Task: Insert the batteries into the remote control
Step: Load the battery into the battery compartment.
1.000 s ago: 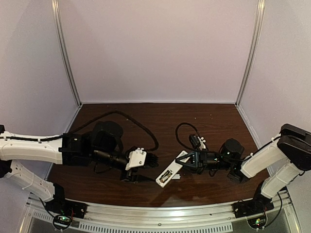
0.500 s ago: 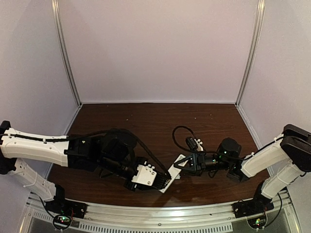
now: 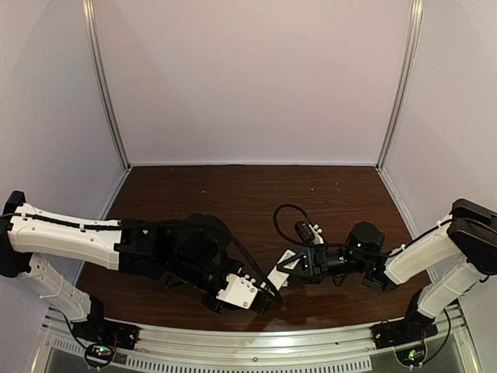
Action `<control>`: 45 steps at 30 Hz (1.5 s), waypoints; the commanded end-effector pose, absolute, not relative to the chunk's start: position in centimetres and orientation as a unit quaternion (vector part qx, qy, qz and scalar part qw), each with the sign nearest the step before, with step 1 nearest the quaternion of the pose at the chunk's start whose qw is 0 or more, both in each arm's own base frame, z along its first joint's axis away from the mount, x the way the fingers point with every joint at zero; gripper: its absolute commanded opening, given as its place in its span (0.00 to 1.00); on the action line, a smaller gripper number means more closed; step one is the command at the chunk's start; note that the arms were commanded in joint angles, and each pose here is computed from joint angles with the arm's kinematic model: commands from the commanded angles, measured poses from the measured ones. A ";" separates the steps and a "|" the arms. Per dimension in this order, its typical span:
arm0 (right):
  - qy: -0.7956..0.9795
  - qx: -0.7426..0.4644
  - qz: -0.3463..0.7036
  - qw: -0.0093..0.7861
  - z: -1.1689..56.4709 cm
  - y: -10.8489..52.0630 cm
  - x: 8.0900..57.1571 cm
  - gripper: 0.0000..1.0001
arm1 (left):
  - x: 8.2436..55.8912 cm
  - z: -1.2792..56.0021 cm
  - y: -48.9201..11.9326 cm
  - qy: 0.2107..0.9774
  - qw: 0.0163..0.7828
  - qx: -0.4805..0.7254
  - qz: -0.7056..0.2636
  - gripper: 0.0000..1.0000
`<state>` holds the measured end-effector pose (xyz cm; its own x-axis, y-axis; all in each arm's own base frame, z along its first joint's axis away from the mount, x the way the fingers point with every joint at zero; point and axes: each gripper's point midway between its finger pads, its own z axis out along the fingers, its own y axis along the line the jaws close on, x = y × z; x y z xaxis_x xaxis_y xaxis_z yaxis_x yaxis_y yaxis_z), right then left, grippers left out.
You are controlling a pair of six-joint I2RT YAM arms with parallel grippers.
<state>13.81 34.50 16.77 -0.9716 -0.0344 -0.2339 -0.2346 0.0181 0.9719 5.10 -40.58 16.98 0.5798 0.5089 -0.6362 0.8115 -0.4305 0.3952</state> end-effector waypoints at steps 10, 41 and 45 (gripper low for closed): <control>0.695 -0.111 0.706 0.076 17.9 35.2 13.6 0.00 | 5.3 16.7 -41.5 0.402 0.345 0.823 -0.207 0.21; 0.691 -0.113 0.709 0.081 18.4 35.0 13.5 0.00 | 7.0 12.4 -42.6 0.474 0.278 0.819 -0.166 0.17; 0.693 -0.114 0.707 0.085 18.5 35.0 13.5 0.00 | 6.8 11.6 -42.6 0.476 0.261 0.823 -0.165 0.17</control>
